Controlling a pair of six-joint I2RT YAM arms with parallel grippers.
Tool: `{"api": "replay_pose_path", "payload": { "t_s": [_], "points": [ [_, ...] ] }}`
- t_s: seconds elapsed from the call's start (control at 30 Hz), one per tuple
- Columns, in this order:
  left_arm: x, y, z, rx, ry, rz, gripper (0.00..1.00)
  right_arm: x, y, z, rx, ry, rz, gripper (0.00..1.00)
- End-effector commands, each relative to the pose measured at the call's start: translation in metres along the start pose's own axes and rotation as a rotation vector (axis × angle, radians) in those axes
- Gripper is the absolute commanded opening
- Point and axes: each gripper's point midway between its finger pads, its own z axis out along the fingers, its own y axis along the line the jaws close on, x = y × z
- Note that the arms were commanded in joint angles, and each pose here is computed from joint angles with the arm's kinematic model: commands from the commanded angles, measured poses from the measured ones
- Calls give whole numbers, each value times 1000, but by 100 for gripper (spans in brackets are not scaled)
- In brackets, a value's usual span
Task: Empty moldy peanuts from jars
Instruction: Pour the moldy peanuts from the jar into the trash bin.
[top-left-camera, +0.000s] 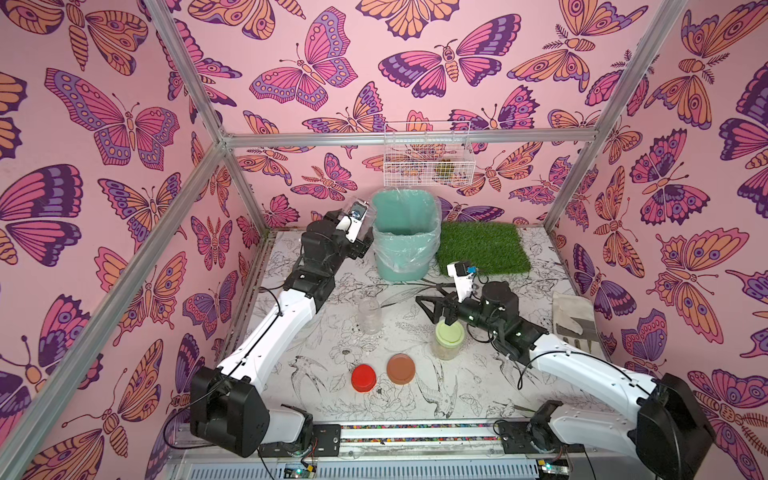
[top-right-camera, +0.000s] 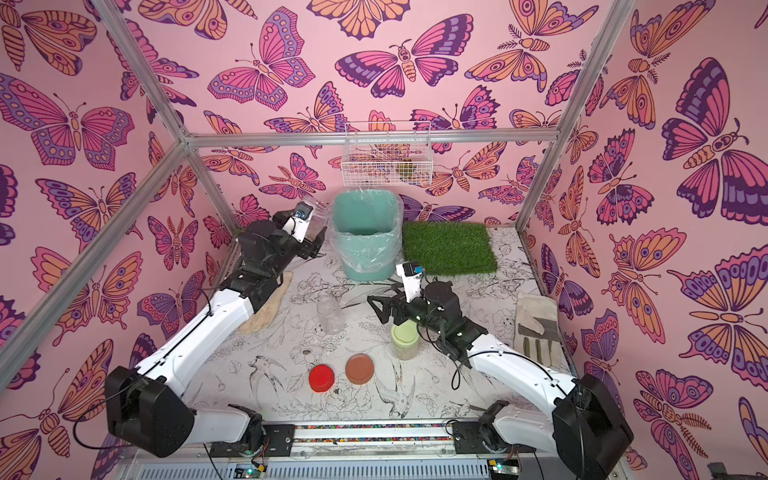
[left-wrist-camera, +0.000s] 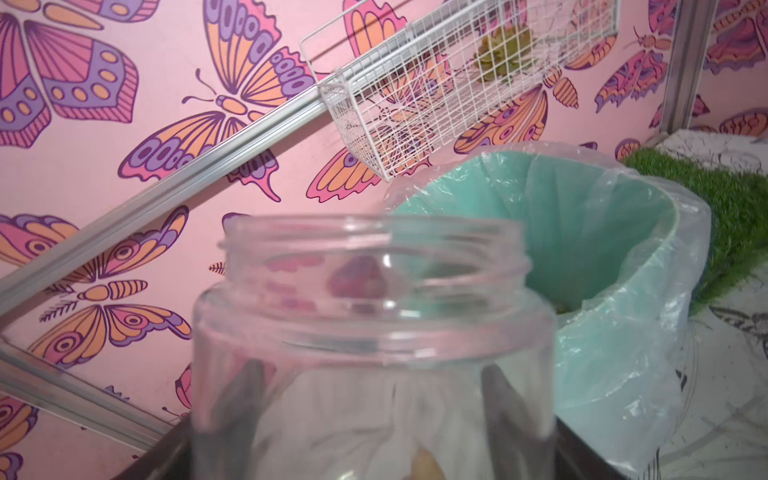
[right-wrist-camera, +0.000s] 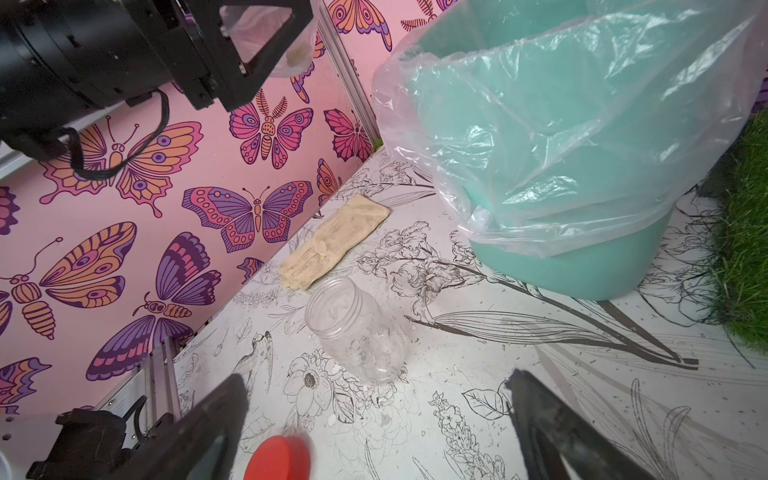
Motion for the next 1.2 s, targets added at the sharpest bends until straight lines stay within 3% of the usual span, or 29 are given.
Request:
{"api": "replay_pose_path", "payload": {
  "t_s": [0.0, 0.13, 0.2, 0.3, 0.37, 0.43, 0.47, 0.63, 0.83, 1.03, 1.17],
  "points": [
    [-24, 7, 0, 24, -15, 232, 0, -10, 2, 1, -12, -24, 8, 99],
    [-33, -4, 16, 84, 41, 627, 0, -8, 0, -1, -6, -30, 8, 99],
    [-33, -19, 28, 147, 70, 937, 0, -7, -1, -3, 1, -34, 5, 99],
    [-37, -14, 64, 108, 172, 1435, 0, -6, -4, -7, 18, -43, -6, 99],
    [-51, -19, 87, 91, 133, 1665, 0, -4, -9, -10, 42, -53, -4, 99],
    [-62, -37, 100, 118, 6, 1703, 0, -1, -12, -11, 54, -61, -4, 99],
    [-55, -44, 103, 164, -7, 1721, 0, 0, -14, -11, 55, -66, 1, 99],
    [-49, -47, 108, 171, 5, 1742, 0, 4, -11, -8, 35, -51, 0, 99],
    [-71, -37, 103, 98, -28, 1728, 0, 3, -14, -7, 44, -63, 4, 99],
    [-87, -28, 100, 30, -30, 1649, 0, 0, -10, -7, 34, -58, 6, 99],
    [-105, -22, 91, -6, -53, 1434, 0, -1, -11, -9, 45, -62, 1, 99]
  ]
}}
